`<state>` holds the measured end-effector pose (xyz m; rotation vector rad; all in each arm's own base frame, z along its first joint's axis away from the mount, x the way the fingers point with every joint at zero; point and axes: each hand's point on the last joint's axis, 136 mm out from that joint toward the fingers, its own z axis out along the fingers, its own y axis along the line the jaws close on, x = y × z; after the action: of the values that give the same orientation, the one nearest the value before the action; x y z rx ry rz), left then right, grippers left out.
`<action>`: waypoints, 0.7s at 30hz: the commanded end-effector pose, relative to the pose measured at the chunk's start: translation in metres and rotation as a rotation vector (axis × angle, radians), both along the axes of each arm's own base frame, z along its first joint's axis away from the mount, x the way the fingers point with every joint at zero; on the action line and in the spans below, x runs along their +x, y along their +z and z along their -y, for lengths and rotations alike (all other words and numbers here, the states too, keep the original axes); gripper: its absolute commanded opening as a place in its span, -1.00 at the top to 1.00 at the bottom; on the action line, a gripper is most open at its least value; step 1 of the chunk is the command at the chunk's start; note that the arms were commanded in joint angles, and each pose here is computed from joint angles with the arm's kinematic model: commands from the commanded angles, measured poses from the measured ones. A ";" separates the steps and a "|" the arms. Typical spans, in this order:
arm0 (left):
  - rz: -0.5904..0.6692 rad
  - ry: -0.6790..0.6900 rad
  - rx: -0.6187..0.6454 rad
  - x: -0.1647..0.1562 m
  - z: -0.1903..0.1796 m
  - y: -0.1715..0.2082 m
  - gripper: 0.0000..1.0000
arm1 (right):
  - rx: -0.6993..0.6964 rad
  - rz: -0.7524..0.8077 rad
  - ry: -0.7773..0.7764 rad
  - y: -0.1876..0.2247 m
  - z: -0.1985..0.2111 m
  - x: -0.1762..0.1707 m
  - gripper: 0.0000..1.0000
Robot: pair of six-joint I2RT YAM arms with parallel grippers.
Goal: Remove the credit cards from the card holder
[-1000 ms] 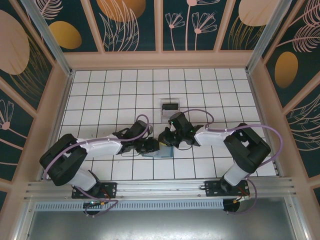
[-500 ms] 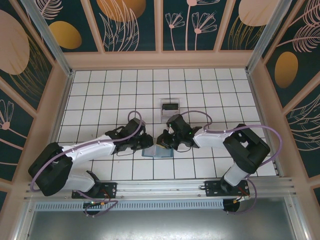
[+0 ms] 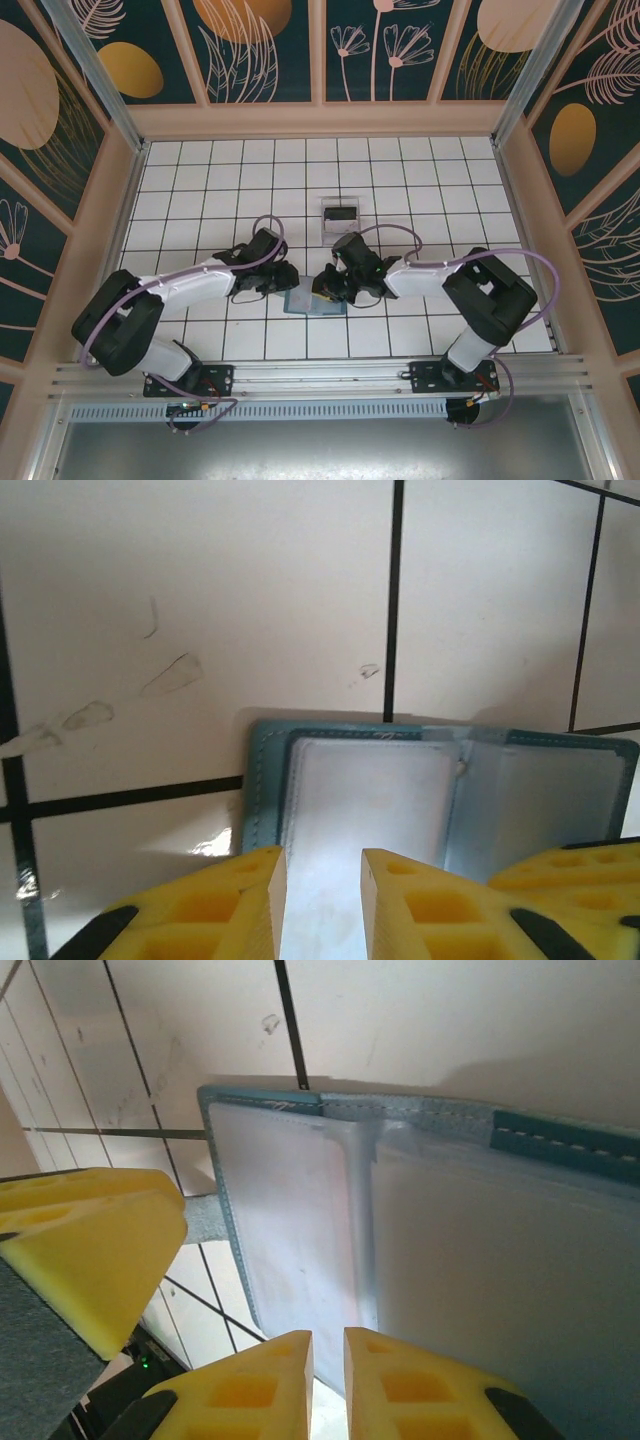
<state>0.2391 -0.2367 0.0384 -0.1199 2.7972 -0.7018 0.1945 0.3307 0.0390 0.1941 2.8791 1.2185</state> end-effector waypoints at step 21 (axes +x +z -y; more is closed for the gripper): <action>-0.091 0.005 0.007 -0.017 -0.011 -0.030 0.70 | -0.013 0.028 0.099 -0.005 -0.021 0.003 0.61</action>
<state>0.2319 -0.2310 0.0168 -0.1337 2.8450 -0.7067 0.1985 0.3454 0.0348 0.0931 2.8915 1.2165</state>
